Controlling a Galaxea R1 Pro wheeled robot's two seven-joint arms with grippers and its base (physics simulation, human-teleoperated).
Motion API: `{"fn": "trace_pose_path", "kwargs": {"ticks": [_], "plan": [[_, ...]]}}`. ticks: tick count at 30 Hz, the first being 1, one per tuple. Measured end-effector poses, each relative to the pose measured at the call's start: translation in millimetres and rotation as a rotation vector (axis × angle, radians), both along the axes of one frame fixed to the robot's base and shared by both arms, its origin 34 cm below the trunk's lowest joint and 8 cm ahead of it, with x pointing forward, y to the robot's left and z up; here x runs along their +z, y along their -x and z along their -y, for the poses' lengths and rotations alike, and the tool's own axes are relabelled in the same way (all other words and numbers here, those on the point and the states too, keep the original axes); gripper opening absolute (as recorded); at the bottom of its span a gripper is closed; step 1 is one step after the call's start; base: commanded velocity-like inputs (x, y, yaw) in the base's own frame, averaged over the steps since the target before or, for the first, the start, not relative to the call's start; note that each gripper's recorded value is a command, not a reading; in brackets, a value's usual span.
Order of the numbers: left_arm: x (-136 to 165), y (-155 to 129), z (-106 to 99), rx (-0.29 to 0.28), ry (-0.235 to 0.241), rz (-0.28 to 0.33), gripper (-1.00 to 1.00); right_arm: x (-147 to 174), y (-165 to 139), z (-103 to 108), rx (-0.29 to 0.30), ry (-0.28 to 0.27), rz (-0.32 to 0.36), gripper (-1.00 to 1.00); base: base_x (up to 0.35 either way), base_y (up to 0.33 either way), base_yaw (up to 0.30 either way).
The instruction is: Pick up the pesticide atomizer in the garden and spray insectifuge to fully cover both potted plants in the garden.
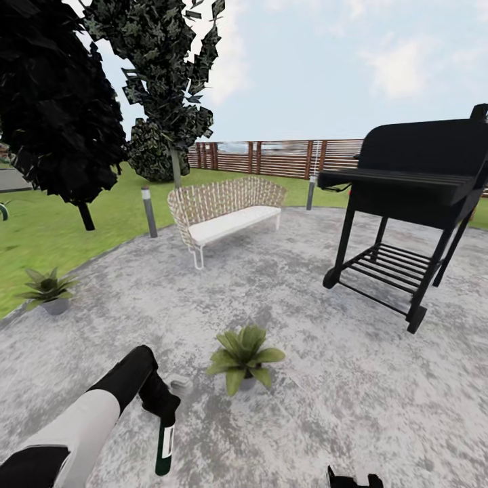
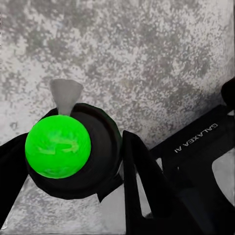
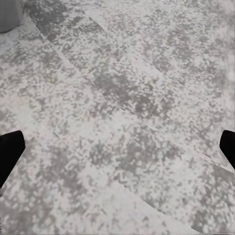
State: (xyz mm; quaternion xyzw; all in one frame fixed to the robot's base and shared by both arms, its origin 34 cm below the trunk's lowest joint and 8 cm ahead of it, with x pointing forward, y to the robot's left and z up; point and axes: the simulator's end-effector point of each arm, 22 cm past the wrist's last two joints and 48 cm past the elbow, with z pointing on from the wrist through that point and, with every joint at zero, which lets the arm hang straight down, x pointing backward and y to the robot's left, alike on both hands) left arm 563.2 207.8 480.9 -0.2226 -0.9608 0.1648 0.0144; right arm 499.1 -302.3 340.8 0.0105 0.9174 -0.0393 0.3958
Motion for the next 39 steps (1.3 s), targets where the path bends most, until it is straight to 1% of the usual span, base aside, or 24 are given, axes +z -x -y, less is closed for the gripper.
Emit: {"fn": "trace_pose_path", "kwargs": {"ticks": [1,3,5,7,11,15,18,19,20,24,25,34,39], "plan": [[2.3,0.1,1.6,-0.020,-0.005,-0.004,-1.00,0.2,0.2,3.0,-0.025,-0.009,0.002,1.00,0.338,0.000,0.000],[6.9,1.7,6.3,-0.057,-0.008,-0.017,-1.00,0.0,0.8,5.7,-0.050,-0.019,0.003,1.00,0.338,0.000,0.000],[15.2,0.8,13.2,-0.093,0.001,-0.026,-1.00,-0.1,1.1,6.5,-0.059,-0.024,0.003,1.00,0.339,0.000,0.000],[19.9,-1.3,14.9,-0.110,0.001,-0.027,-1.00,-0.3,1.3,6.5,-0.061,-0.026,0.003,1.00,0.339,0.000,-0.030],[23.9,-2.0,15.0,-0.143,-0.015,-0.032,-1.00,-0.7,1.9,6.6,-0.063,-0.028,0.001,1.00,0.339,0.000,-0.211],[23.5,-1.5,10.2,-0.149,-0.029,-0.034,-1.00,-0.7,1.9,6.4,-0.063,-0.028,0.001,1.00,0.339,0.000,-0.290],[22.9,-0.7,11.2,-0.153,-0.029,-0.036,-1.00,-0.8,1.9,6.3,-0.062,-0.029,0.001,1.00,0.321,0.000,-0.298],[22.7,-0.5,11.3,-0.153,-0.029,-0.037,-1.00,-0.9,2.0,6.3,-0.062,-0.029,0.000,1.00,0.002,0.000,-0.011],[21.2,10.3,8.1,-0.183,-0.035,-0.077,-1.00,-1.1,1.6,7.1,-0.067,-0.028,0.000,1.00,0.001,0.000,-0.007],[23.3,17.6,7.7,-0.211,-0.046,-0.107,-1.00,-0.9,1.5,7.0,-0.066,-0.029,0.001,1.00,0.000,0.000,-0.002],[23.1,23.4,0.6,-0.215,-0.055,-0.131,-1.00,-1.1,1.6,6.7,-0.065,-0.030,0.000,1.00,0.000,0.000,0.000],[19.8,23.7,1.3,-0.216,-0.053,-0.140,-1.00,-5.3,5.0,6.1,-0.064,-0.031,-0.012,1.00,0.000,0.000,0.000],[13.7,28.3,0.8,-0.218,-0.053,-0.155,-1.00,-8.4,7.3,6.1,-0.064,-0.031,-0.020,1.00,0.000,0.000,0.000]]}}
